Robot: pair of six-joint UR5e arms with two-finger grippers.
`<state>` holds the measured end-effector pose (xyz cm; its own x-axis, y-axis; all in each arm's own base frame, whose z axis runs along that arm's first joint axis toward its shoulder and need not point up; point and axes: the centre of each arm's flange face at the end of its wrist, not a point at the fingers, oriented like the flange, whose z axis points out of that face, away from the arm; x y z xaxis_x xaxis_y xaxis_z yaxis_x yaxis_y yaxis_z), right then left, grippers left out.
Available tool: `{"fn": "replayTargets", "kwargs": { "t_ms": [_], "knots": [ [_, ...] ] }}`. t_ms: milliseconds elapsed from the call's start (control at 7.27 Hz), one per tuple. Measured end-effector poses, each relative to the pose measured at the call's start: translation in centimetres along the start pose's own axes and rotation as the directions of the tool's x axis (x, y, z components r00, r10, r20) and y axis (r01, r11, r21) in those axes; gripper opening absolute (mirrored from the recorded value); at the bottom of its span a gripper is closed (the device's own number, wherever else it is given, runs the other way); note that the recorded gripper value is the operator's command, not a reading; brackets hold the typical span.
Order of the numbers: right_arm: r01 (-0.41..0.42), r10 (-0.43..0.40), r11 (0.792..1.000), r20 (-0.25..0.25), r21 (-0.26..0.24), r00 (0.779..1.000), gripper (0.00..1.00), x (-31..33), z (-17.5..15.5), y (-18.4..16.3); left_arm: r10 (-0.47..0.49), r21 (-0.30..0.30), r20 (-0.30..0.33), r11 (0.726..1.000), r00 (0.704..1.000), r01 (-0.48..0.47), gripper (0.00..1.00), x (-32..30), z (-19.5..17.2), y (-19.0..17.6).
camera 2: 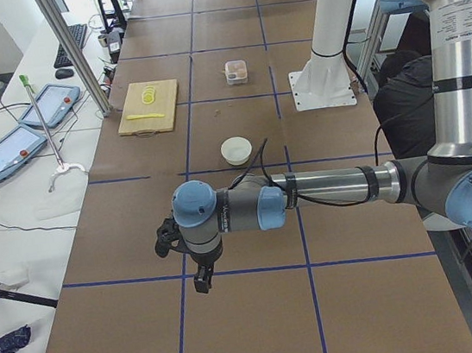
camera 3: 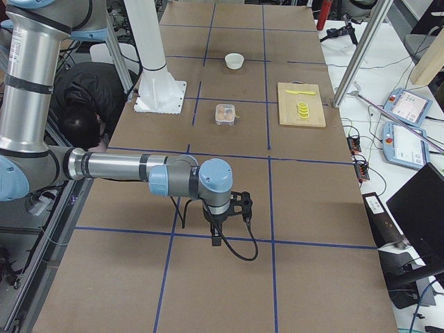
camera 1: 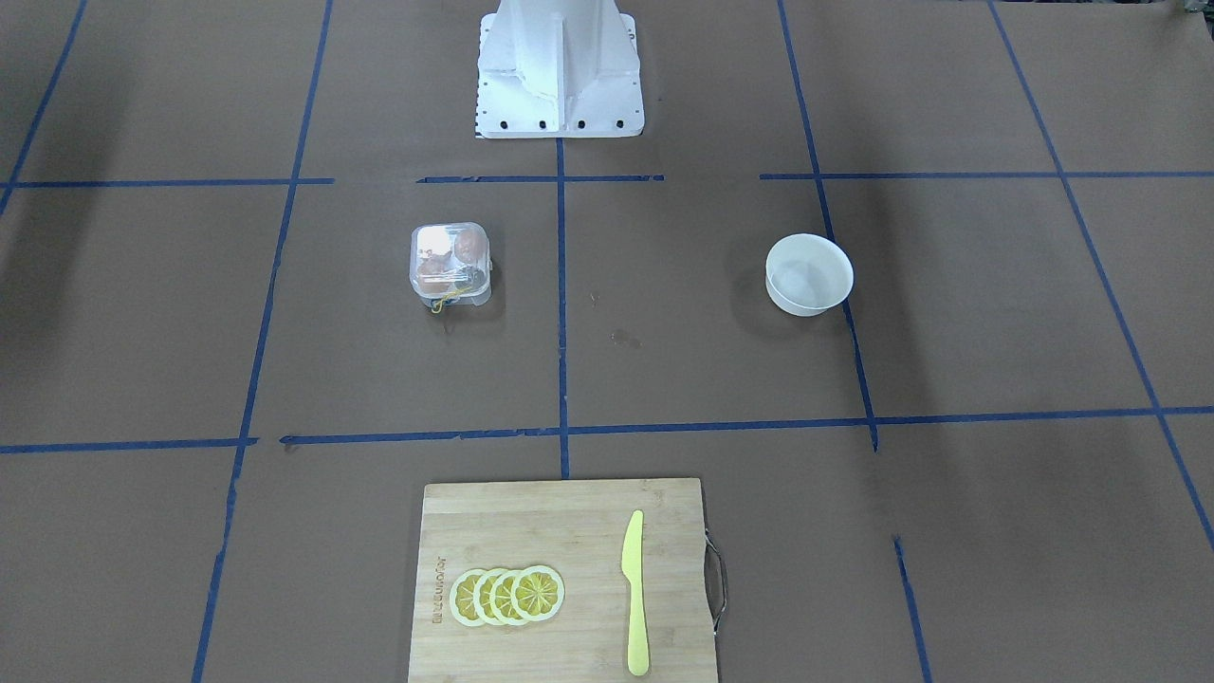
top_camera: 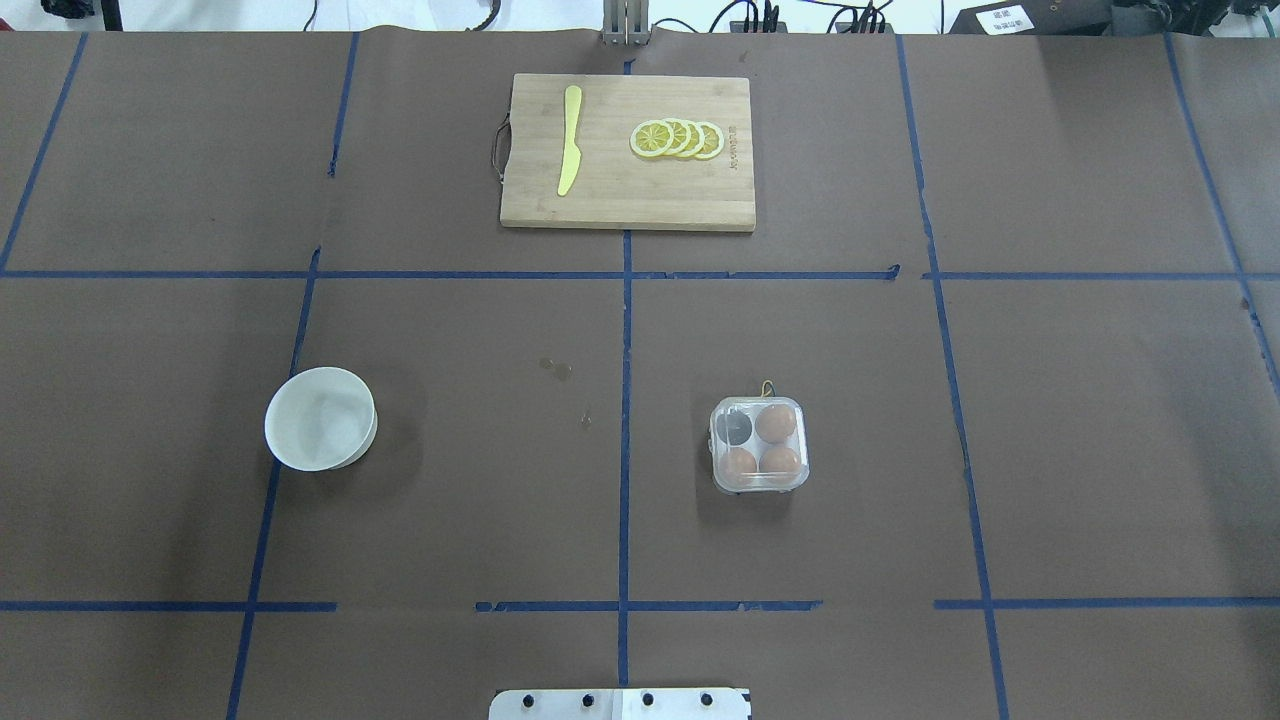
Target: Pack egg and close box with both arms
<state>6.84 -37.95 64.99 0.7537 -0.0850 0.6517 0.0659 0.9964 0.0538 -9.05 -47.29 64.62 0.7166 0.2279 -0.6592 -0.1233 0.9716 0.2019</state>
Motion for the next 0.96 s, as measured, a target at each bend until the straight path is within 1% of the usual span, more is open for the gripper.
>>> {"fn": "replayTargets", "kwargs": {
  "t_ms": [963],
  "knots": [
    [0.002, -0.002, 1.000, -0.001, -0.005, 1.000, 1.00, 0.15, 0.18, 0.25, -0.005, -0.006, 0.000, 1.000, 1.000, 0.005, 1.00, -0.19, 0.29, 0.40]
  ]
}}
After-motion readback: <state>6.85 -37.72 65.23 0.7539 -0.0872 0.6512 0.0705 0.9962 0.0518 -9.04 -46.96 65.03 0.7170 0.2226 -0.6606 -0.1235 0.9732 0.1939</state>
